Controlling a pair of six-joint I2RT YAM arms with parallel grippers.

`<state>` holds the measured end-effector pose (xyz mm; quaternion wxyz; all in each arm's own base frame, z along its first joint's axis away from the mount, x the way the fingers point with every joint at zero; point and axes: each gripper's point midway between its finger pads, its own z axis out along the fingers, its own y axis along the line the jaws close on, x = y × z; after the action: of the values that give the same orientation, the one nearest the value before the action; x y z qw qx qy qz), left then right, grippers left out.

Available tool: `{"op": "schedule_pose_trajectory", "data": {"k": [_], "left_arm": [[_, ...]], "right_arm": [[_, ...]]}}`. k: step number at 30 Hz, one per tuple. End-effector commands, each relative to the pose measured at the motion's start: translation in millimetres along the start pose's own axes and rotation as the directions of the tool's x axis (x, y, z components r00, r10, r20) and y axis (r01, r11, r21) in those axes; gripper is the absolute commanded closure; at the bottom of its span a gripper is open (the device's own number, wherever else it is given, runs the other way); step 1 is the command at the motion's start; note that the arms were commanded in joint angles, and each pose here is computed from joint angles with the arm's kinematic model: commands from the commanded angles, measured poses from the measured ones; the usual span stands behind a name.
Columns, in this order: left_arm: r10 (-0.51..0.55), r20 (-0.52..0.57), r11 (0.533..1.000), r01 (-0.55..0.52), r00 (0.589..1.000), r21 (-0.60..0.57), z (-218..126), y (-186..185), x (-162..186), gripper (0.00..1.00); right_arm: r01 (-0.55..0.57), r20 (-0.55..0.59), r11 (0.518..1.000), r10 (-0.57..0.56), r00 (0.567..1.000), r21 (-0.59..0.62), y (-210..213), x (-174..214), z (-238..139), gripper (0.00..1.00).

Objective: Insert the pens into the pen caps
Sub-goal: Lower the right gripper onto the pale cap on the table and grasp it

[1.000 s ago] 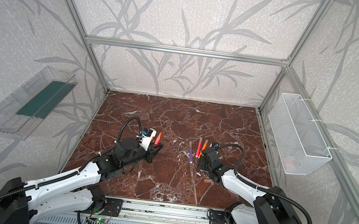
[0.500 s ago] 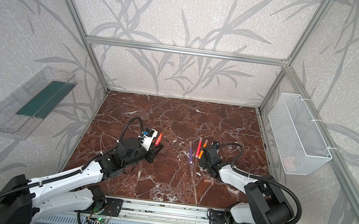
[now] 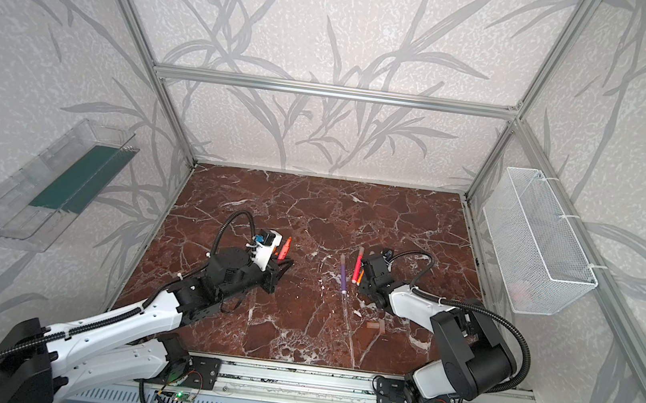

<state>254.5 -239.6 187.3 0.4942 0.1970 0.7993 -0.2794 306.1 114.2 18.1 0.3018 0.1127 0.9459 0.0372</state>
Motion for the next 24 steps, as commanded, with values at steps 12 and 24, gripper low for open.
{"op": "schedule_pose_trajectory", "data": {"k": [12, 24], "left_arm": [[-0.012, 0.027, 0.999, 0.011, 1.0, 0.032, -6.3, -6.4, -8.3, 1.0], [-0.013, 0.026, 0.999, 0.012, 1.0, 0.04, -8.4, -7.5, -7.2, 1.0]], "right_arm": [[0.11, -0.063, 0.988, -0.103, 0.993, 0.105, -12.0, 9.8, 3.8, 0.74], [0.119, -0.07, 0.987, -0.112, 0.991, 0.107, -7.6, 14.6, 8.3, 0.76]]}}
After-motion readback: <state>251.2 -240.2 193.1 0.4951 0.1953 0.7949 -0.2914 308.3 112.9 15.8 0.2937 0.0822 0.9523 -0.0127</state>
